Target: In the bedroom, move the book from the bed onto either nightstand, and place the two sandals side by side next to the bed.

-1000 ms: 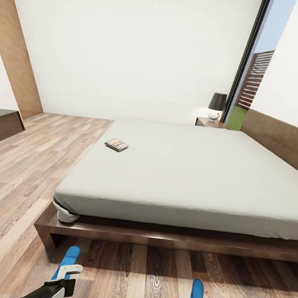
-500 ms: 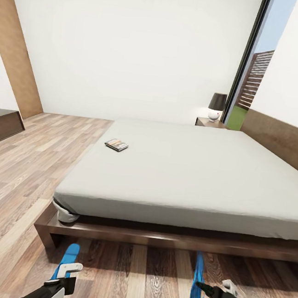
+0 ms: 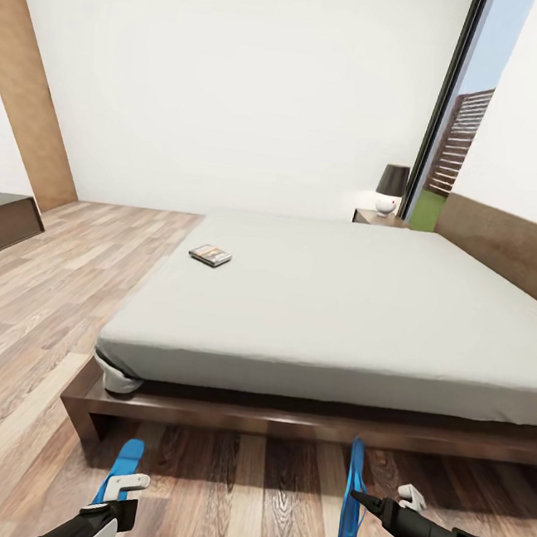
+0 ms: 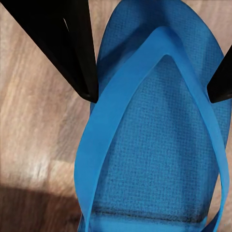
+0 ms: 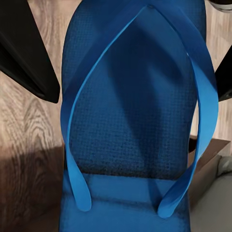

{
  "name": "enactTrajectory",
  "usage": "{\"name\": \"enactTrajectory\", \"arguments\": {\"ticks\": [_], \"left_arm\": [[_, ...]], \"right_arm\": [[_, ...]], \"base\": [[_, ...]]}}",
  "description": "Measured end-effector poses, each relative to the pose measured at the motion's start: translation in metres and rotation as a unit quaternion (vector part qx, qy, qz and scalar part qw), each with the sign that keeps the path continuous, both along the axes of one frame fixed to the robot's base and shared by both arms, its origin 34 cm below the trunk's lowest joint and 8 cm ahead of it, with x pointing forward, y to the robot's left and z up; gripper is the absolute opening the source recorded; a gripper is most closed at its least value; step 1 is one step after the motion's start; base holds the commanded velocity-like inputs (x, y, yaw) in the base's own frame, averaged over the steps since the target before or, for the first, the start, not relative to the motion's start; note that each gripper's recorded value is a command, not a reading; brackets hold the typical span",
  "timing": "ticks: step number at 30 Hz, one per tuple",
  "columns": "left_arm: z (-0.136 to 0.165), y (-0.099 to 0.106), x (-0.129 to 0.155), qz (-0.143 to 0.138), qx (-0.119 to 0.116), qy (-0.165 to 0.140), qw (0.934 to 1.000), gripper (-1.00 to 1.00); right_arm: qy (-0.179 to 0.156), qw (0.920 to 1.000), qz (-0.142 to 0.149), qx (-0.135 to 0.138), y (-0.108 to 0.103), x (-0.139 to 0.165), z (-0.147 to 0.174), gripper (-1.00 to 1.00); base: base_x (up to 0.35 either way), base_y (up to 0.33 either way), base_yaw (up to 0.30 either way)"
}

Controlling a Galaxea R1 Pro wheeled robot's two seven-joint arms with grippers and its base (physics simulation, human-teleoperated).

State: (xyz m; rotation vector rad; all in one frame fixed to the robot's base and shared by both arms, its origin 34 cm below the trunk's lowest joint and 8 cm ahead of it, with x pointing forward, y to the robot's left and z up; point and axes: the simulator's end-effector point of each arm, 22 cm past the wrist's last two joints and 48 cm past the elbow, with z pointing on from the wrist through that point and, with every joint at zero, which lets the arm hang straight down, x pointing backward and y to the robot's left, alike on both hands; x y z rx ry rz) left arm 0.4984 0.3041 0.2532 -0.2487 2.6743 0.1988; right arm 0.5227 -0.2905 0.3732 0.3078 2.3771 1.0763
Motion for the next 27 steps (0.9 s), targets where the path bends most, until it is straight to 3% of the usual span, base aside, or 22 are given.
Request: {"name": "enactTrajectory", "arguments": {"ticks": [27], "left_arm": [[-0.042, 0.002, -0.012, 0.0, 0.003, 0.002, 1.0, -1.0]], "right_arm": [[0.005, 1.0, 0.0, 0.0, 0.002, -0.012, -0.043, -1.0]], "base": [[0.0, 0.0, 0.0]]}}
